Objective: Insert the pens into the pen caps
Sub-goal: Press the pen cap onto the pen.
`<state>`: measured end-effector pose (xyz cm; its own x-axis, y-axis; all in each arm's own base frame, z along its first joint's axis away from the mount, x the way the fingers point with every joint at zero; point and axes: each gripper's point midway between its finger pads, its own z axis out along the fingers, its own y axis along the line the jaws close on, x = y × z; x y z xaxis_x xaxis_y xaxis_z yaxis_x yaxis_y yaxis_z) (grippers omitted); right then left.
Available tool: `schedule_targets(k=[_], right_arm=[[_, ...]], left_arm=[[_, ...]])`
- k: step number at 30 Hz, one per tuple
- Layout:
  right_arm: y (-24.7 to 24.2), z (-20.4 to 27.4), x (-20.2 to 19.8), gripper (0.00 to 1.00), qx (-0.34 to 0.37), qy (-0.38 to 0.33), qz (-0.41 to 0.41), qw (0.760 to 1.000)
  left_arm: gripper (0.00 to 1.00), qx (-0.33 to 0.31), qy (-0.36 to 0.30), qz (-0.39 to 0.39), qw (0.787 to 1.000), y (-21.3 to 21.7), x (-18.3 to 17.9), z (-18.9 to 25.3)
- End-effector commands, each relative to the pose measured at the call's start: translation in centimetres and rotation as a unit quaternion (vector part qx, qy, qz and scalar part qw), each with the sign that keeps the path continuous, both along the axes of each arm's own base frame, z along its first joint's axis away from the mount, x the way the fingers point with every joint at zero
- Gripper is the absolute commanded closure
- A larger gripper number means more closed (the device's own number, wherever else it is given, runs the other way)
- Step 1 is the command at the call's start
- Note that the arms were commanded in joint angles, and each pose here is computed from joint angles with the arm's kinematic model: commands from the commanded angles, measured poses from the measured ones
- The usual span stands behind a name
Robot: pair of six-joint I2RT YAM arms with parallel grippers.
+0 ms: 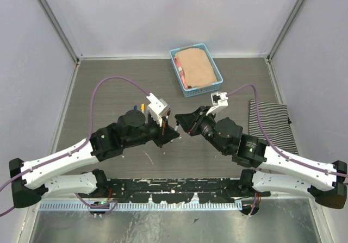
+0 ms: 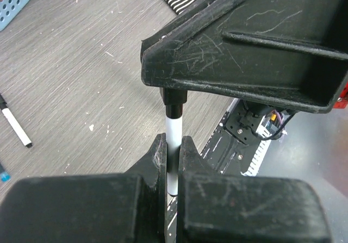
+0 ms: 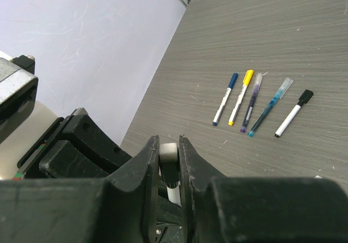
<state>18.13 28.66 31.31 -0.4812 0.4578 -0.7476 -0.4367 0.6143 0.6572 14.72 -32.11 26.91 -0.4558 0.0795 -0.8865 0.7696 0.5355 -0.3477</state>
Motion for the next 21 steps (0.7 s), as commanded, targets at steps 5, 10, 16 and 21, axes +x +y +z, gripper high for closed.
schedule_targets(k=[5, 10, 16, 21], right_arm=[[2.5, -8.8, -6.4, 1.00, -0.125, 0.084, 0.100, 0.983], [2.5, -9.6, -7.0, 1.00, -0.140, 0.088, 0.104, 0.981], [2.4, -10.3, -7.3, 1.00, -0.148, 0.093, 0.109, 0.979], [2.5, -11.0, -7.9, 1.00, -0.147, 0.099, 0.107, 0.978]], left_arm=[[1.00, -0.210, -0.129, 0.043, 0.968, 0.3, 2.2, 16.2], [1.00, -0.206, -0.135, 0.038, 0.969, 0.3, 2.1, 16.6], [1.00, -0.211, -0.138, 0.048, 0.966, 0.6, 2.3, 17.0], [1.00, -0.230, -0.144, 0.055, 0.961, 0.8, 2.4, 18.2]])
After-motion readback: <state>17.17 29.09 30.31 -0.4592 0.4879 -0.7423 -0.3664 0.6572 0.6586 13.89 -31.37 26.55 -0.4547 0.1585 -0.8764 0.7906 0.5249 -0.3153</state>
